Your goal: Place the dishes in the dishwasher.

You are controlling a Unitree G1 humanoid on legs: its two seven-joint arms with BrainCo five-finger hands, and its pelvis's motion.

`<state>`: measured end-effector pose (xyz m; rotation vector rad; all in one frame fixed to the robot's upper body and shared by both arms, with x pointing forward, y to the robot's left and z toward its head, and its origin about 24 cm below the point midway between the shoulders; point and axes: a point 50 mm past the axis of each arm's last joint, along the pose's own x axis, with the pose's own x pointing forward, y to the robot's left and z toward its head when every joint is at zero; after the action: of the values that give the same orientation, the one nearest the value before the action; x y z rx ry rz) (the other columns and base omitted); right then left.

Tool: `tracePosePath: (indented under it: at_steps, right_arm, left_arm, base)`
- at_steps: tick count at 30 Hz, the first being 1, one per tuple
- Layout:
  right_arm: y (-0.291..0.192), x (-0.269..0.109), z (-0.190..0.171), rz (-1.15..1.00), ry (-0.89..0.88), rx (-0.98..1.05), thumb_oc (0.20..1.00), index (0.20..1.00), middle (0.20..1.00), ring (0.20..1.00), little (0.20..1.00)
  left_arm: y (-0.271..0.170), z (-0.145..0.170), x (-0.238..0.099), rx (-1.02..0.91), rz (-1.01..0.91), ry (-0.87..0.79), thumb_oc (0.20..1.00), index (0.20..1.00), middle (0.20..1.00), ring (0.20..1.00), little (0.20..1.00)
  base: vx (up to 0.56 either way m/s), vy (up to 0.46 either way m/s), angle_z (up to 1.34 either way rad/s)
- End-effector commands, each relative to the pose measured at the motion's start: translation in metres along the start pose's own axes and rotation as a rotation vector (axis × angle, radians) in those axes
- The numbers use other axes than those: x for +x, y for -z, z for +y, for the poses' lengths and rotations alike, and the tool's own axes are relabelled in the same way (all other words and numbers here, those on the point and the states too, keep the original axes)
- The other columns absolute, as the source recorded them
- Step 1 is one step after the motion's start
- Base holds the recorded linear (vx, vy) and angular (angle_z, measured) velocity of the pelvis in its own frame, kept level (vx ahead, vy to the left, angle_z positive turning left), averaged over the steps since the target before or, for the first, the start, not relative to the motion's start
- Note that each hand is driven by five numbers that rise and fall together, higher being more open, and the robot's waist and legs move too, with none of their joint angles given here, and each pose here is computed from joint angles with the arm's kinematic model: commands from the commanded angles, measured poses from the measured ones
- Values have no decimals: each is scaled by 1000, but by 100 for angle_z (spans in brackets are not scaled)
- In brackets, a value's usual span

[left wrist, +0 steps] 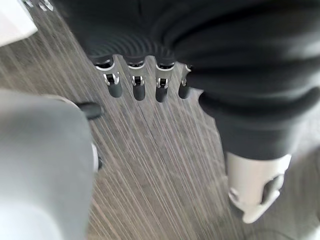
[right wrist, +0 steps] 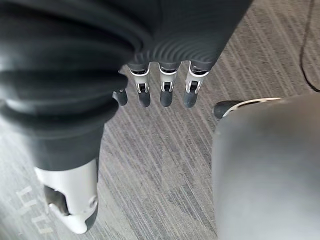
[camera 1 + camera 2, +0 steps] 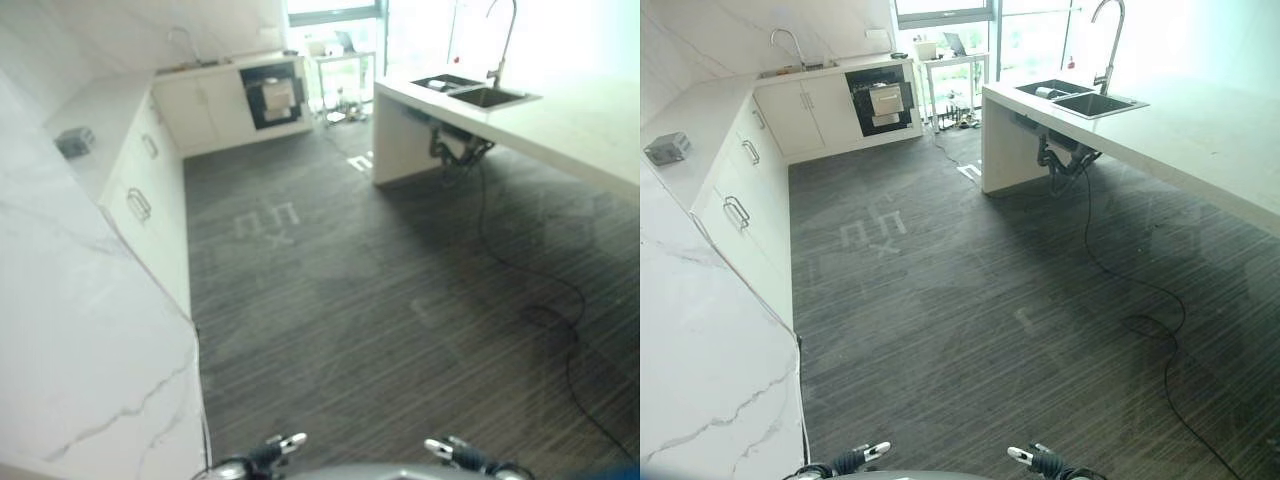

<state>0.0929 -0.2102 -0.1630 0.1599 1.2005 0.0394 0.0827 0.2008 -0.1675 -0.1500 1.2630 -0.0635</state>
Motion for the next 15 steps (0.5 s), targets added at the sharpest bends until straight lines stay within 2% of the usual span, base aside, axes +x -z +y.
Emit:
tracePosePath:
  at_steps: [1, 5, 8, 11, 15]
  right_arm:
    - [-36, 6, 9, -65, -55, -27, 1000, 1000, 1000, 1000, 1000]
    - [-59, 3, 2, -123, -44, -44, 1000, 1000, 1000, 1000, 1000]
    - [-66, 1, -3, -140, -24, -78, 1000, 1000, 1000, 1000, 1000]
    - [-62, 0, -6, -175, 5, -90, 1000, 1000, 1000, 1000, 1000]
    - [-56, 0, 7, -248, -31, 0, 1000, 1000, 1000, 1000, 1000]
  left_arm:
    - [-40, -7, 5, -24, -119, -11, 1000, 1000, 1000, 1000, 1000]
    - [-54, -9, 3, -80, -199, 18, 1000, 1000, 1000, 1000, 1000]
    - [-54, -11, 3, -81, -217, 21, 1000, 1000, 1000, 1000, 1000]
    - [-50, -10, 2, -40, -223, 47, 1000, 1000, 1000, 1000, 1000]
    - [-63, 1, -3, 9, -244, 70, 1000, 1000, 1000, 1000, 1000]
  base:
    - [49, -113, 9]
    - [215, 143, 14]
    - [559, 386, -13]
    - [480, 387, 44]
    - [495, 479, 0]
